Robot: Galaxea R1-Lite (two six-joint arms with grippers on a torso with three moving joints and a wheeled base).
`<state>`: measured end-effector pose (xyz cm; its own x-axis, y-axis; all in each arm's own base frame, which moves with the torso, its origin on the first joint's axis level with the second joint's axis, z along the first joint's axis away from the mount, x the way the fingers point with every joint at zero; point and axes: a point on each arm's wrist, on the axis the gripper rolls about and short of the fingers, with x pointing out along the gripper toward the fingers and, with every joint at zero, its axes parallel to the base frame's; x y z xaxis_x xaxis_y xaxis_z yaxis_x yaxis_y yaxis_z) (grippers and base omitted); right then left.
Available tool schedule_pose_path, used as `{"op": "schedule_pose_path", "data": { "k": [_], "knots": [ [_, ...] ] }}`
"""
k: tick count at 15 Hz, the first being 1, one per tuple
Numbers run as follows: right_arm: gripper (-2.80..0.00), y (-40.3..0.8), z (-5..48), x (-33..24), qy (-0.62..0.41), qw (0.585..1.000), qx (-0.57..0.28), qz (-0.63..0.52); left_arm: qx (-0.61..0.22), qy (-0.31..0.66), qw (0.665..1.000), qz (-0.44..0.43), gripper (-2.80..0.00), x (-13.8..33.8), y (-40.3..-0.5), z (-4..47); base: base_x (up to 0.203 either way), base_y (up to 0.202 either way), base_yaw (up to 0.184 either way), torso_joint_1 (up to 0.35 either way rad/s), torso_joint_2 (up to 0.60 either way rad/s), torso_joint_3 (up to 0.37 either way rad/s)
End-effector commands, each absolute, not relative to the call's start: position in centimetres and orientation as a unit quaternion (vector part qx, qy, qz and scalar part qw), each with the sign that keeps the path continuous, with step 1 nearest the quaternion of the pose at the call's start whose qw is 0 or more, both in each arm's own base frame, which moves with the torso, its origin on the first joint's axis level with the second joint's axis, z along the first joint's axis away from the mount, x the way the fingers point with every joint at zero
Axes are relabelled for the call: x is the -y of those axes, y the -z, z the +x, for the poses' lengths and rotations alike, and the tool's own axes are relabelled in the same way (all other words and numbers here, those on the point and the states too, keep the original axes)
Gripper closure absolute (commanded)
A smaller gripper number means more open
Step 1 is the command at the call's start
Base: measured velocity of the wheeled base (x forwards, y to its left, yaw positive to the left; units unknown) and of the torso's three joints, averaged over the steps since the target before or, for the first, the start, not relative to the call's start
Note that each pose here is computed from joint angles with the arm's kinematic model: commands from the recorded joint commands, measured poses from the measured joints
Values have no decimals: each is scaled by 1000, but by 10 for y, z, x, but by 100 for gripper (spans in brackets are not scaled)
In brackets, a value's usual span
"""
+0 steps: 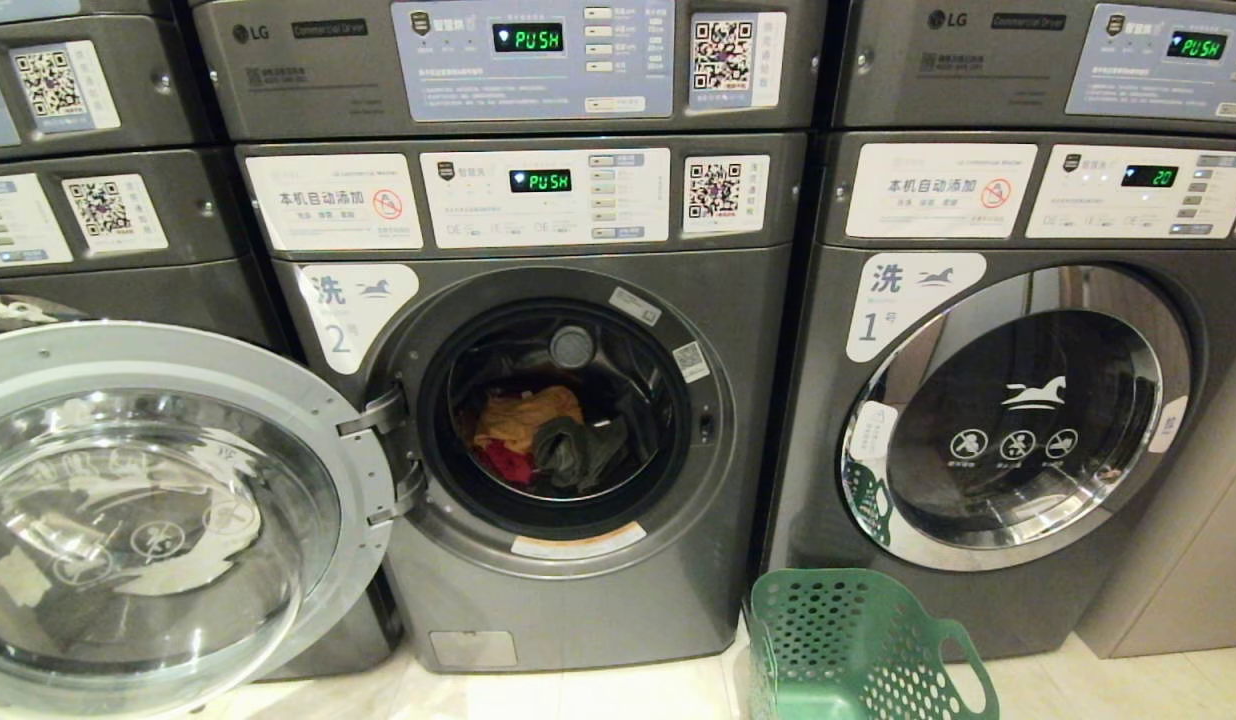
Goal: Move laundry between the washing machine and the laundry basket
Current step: Pick a cloth and place it into the basket
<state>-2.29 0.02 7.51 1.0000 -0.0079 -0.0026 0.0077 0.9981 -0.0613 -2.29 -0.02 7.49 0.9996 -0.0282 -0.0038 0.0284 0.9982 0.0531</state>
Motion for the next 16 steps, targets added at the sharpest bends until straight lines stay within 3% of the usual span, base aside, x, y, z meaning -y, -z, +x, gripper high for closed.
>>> {"op": "schedule_pose_path", "data": {
  "k": [1,8,16],
  "knots": [
    [0,-75,-23,0,4,1000,-3,-30,-2,16,999,29,0,0,-75,-23,0,0,0,0,0,0],
    [0,-75,-23,0,4,1000,-3,-29,-2,14,1000,25,0,0,-75,-23,1,8,-1,0,0,0],
    [0,-75,-23,0,4,1000,-2,-28,-1,14,1000,19,0,0,-75,-23,1,183,0,3,3,3]
  ]
}}
